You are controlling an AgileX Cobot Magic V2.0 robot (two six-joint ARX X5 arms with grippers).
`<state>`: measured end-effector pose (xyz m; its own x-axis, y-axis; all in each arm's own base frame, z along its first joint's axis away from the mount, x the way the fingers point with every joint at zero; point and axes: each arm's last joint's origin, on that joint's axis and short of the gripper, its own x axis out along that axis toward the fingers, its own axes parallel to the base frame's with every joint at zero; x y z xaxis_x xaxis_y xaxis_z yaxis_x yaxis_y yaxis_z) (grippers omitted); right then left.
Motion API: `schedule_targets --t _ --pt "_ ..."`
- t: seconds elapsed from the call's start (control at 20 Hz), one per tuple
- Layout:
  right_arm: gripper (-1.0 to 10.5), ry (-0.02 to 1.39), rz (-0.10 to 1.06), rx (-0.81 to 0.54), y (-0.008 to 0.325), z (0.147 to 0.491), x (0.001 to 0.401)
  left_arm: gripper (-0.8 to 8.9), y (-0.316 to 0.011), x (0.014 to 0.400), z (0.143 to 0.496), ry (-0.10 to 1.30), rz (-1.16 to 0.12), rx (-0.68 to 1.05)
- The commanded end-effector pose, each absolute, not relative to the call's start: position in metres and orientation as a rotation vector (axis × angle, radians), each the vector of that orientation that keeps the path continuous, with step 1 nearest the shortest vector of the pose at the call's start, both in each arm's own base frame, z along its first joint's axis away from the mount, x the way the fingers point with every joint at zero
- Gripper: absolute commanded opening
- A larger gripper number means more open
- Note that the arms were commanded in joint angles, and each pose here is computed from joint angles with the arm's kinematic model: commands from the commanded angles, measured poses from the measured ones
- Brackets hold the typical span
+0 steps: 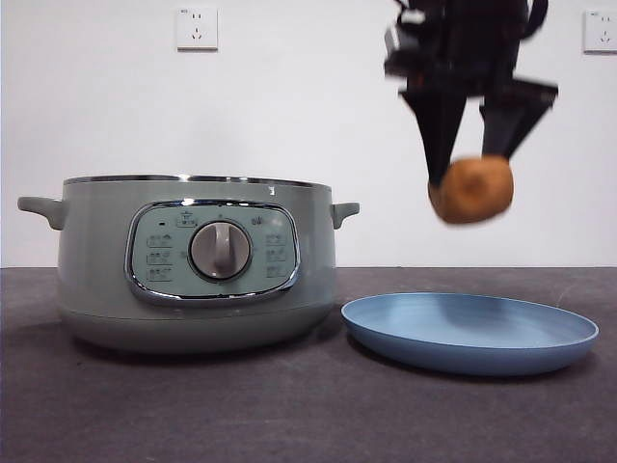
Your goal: Take the potato out from the steamer,put the potato on the plate,close the lid
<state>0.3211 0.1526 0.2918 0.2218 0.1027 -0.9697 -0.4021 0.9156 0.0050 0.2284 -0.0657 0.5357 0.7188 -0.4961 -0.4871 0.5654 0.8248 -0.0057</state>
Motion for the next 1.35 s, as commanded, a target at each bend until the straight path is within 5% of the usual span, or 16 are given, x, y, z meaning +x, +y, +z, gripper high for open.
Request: schedule_targets --t 0.05,0.5,1.1,1.3,1.35 --pt "-0.1 1.324 0.350 -0.264 0.154 0.264 0.323 -0.08 -0.064 0.222 0.544 0.427 -0.597 0.156" --pt "-0.1 1.310 0.340 -0.246 0.149 0.205 0.319 -0.08 -0.064 0.222 0.544 0.428 -0.597 0.156" --pt "0.1 1.310 0.351 -0.263 0.152 0.190 0.326 -0.08 -0.064 0.222 0.543 0.437 -0.598 0.155" --pt "4.8 1.311 0.347 -0.260 0.150 0.190 0.327 -0.08 -0.064 0.222 0.543 0.436 -0.598 0.155" --pt "5.1 1.311 0.345 -0.258 0.150 0.190 0.327 -0.08 -0.064 0.222 0.543 0.435 -0.597 0.156"
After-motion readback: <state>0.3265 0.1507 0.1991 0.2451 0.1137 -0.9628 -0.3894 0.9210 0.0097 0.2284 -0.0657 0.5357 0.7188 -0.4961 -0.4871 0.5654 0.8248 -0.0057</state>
